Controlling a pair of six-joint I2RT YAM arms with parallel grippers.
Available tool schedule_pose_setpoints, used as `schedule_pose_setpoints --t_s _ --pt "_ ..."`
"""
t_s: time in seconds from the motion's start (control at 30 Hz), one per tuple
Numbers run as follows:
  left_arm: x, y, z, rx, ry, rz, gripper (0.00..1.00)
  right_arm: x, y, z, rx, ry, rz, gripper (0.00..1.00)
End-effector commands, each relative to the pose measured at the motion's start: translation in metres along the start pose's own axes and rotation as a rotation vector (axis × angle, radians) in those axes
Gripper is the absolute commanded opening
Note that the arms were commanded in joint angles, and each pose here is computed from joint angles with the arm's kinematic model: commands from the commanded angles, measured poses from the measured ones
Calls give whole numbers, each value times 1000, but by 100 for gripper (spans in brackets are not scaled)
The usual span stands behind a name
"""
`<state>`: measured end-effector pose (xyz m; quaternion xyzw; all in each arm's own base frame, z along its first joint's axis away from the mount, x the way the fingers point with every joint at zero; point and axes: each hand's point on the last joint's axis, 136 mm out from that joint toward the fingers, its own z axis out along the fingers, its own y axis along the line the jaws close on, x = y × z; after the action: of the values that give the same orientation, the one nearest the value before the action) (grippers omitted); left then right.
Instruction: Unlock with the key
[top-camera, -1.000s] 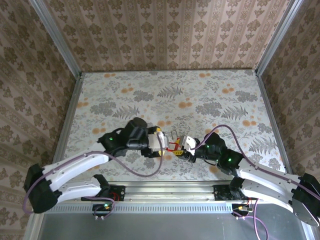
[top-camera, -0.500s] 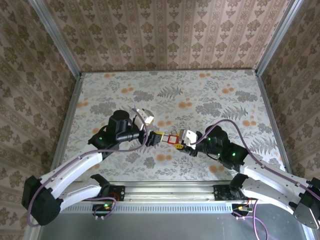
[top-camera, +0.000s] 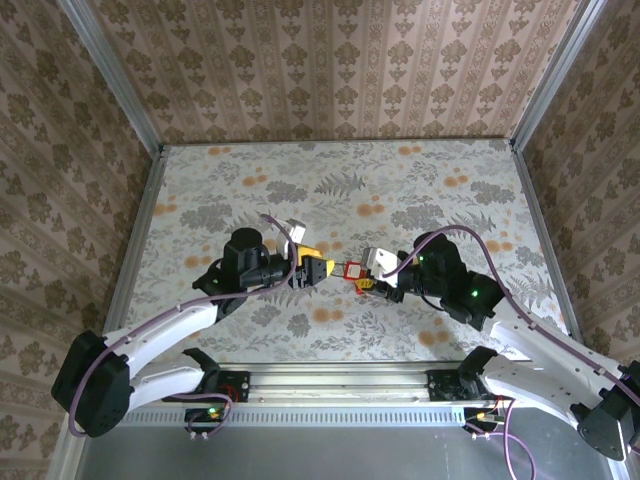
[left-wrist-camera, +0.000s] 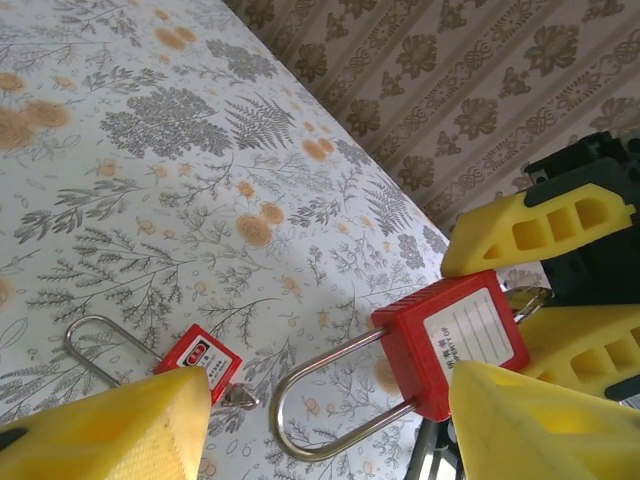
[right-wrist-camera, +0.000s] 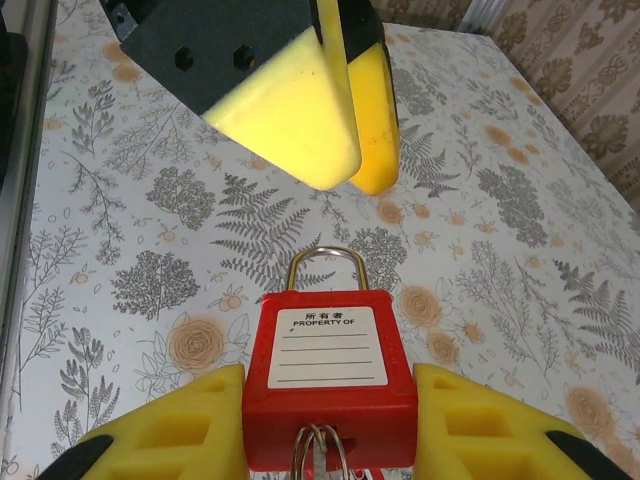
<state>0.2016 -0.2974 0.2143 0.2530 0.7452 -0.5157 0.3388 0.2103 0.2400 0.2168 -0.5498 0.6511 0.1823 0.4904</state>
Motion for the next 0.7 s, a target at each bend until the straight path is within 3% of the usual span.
schedule_pose_setpoints --t_s 0.0,0.27,0.67 --pt "3 -4 0 37 11 -34 61 -15 0 -5 -26 -33 -26 13" --pt "18 9 10 8 71 -77 47 -19 0 -6 -35 -41 -27 12" --pt "41 20 12 -35 133 -97 45 -16 -1 -6 -38 -25 -29 12"
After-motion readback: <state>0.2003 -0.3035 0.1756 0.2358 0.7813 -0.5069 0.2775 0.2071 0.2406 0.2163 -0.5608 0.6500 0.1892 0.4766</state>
